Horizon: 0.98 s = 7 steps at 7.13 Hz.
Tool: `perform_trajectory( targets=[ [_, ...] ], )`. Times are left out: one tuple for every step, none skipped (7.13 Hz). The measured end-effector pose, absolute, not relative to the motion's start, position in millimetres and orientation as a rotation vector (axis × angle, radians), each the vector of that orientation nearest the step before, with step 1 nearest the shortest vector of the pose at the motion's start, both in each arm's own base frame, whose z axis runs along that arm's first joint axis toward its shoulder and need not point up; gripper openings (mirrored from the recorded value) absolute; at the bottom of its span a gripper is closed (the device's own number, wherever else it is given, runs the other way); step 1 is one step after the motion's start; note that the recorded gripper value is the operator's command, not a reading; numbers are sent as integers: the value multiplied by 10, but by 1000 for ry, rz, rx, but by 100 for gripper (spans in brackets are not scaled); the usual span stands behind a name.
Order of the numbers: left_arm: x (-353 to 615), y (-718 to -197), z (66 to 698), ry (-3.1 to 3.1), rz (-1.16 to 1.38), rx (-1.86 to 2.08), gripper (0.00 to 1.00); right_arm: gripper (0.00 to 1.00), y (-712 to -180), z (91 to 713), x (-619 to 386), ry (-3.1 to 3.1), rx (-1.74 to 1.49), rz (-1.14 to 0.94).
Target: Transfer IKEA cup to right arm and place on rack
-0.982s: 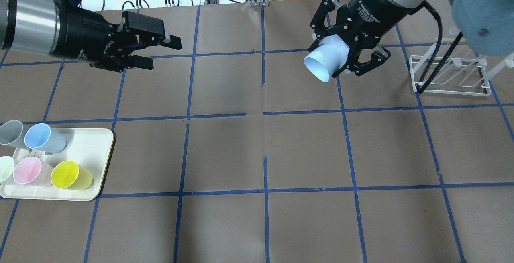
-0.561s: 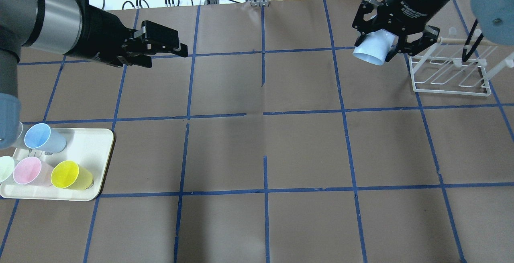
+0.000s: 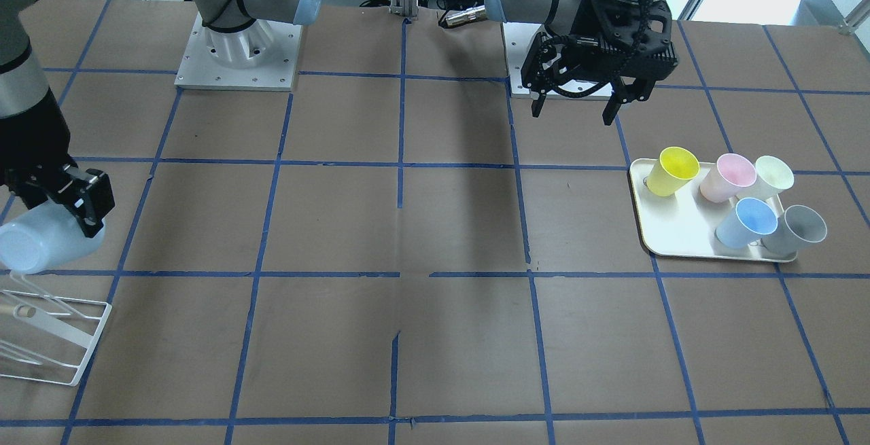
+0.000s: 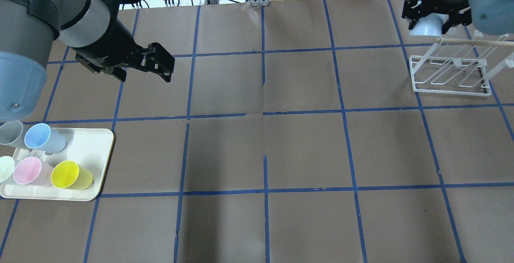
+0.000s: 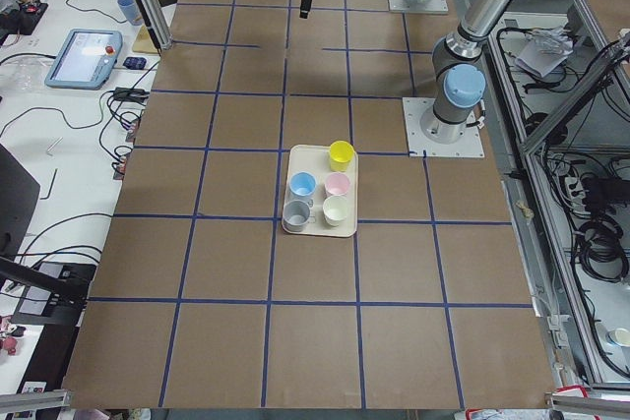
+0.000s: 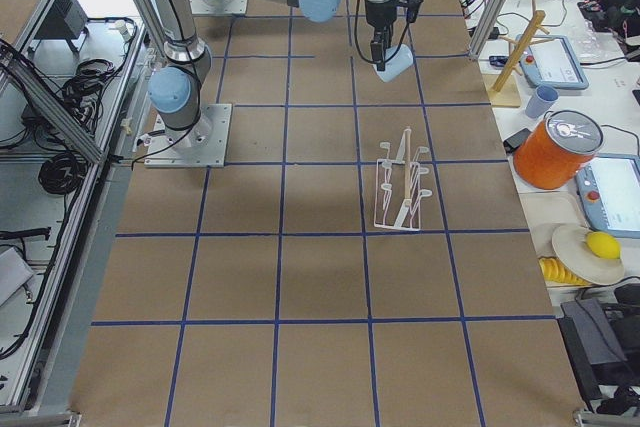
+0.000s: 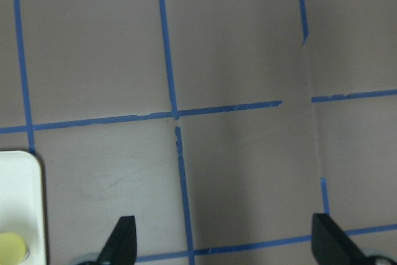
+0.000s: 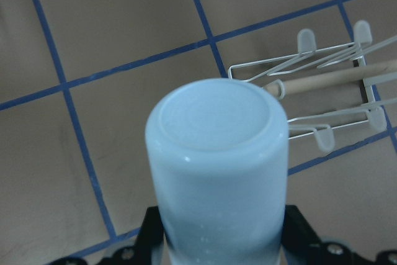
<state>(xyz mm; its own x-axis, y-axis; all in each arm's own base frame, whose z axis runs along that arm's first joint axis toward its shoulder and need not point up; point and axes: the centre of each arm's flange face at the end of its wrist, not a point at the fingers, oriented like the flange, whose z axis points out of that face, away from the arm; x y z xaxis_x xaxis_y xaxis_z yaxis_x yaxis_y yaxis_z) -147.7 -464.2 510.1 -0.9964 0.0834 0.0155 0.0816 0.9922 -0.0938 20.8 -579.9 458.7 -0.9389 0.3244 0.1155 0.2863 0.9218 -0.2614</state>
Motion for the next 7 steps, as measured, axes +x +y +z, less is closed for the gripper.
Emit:
perform_trajectory(
  targets=[
    [-1454,-4847,5191,-3146,48,-128,100,0,-5937,4498,64,-2895,-472,409],
    [-1390,-5055,5194,-3159,-21,-106,100,0,-6064,4424,-96,-2858,-484,470],
    [-1283,-5212,5179,-3159,-29,-58,100,0,-6172,4359,-253,-2826,-504,527],
    [-1212,-5290,5194,-3146,3,-19,100,0,-6257,4303,-391,-2801,-526,578],
    [-1190,-5324,5207,-3129,26,0,100,0,-6337,4231,-518,-2782,-549,618],
    [-1188,-5332,5199,-3121,32,6,100,0,-6424,4123,-650,-2767,-571,650],
    [-1189,-5329,5200,-3119,36,8,100,0,-6511,3984,-795,-2754,-586,672]
  ],
)
